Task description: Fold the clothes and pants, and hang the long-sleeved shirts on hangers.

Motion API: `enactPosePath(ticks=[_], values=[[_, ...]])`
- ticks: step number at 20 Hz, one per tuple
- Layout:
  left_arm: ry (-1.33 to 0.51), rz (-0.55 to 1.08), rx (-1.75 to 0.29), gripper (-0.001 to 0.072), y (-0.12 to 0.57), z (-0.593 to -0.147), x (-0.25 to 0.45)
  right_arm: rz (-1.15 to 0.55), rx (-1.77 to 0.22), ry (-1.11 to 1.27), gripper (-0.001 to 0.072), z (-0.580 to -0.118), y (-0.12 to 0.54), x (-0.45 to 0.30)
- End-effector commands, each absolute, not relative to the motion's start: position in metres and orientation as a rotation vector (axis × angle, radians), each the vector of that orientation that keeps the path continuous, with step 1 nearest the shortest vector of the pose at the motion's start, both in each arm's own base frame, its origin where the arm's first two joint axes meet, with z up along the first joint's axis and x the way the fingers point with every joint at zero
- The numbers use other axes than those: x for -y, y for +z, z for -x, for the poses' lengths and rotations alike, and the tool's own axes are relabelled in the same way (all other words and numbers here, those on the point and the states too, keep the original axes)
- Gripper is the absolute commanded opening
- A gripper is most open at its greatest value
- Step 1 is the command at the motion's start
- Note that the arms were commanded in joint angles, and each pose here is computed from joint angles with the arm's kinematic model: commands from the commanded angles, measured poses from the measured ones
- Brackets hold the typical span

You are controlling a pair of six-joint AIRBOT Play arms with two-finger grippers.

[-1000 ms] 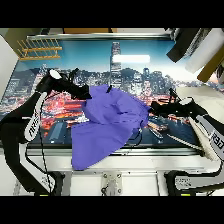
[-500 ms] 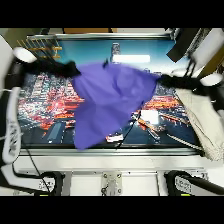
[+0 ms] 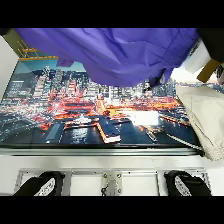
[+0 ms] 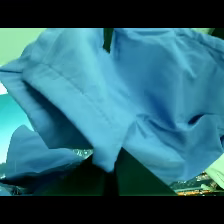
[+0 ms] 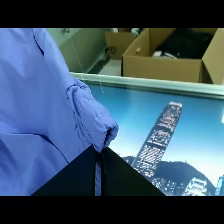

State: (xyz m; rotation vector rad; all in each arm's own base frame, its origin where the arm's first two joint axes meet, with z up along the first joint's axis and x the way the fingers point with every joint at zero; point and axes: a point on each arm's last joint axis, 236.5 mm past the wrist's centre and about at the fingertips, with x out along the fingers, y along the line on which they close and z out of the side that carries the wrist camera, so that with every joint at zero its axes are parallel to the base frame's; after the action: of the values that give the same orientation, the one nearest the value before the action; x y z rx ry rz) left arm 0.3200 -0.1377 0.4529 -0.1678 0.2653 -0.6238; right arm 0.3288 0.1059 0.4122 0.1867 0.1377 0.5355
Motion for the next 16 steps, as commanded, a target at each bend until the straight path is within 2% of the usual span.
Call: enactPosePath(ticks=[1, 4, 7, 12, 14, 16], values=[[-0.62, 0.155, -0.206, 0.0007, 0.464, -0.272, 0.137, -0.126, -0.175, 0.534, 0.0016, -0.281, 0.413, -0.112], [-0.61, 0.194, -0.246, 0.0007, 0.442, -0.264, 0.137, -0.132, -0.383, 0.44, 0.0016, -0.263, 0.368, -0.095], [-0.572, 0.284, -0.274, 0.0007, 0.419, -0.285, 0.131, -0.213, -0.625, 0.402, 0.0016, -0.243, 0.321, -0.092], [-0.545, 0.396, -0.573, 0.0007, 0.299, -0.379, 0.142, -0.414, -1.017, 0.36, 0.0016, -0.258, 0.221, -0.099], [-0.546, 0.429, -0.715, 0.0007, 0.237, -0.419, 0.159, -0.443, -1.15, 0.35, 0.0017, -0.281, 0.174, -0.101], [-0.543, 0.433, -0.8, 0.0007, 0.18, -0.46, 0.178, -0.441, -1.181, 0.331, 0.0016, -0.325, 0.137, -0.095]])
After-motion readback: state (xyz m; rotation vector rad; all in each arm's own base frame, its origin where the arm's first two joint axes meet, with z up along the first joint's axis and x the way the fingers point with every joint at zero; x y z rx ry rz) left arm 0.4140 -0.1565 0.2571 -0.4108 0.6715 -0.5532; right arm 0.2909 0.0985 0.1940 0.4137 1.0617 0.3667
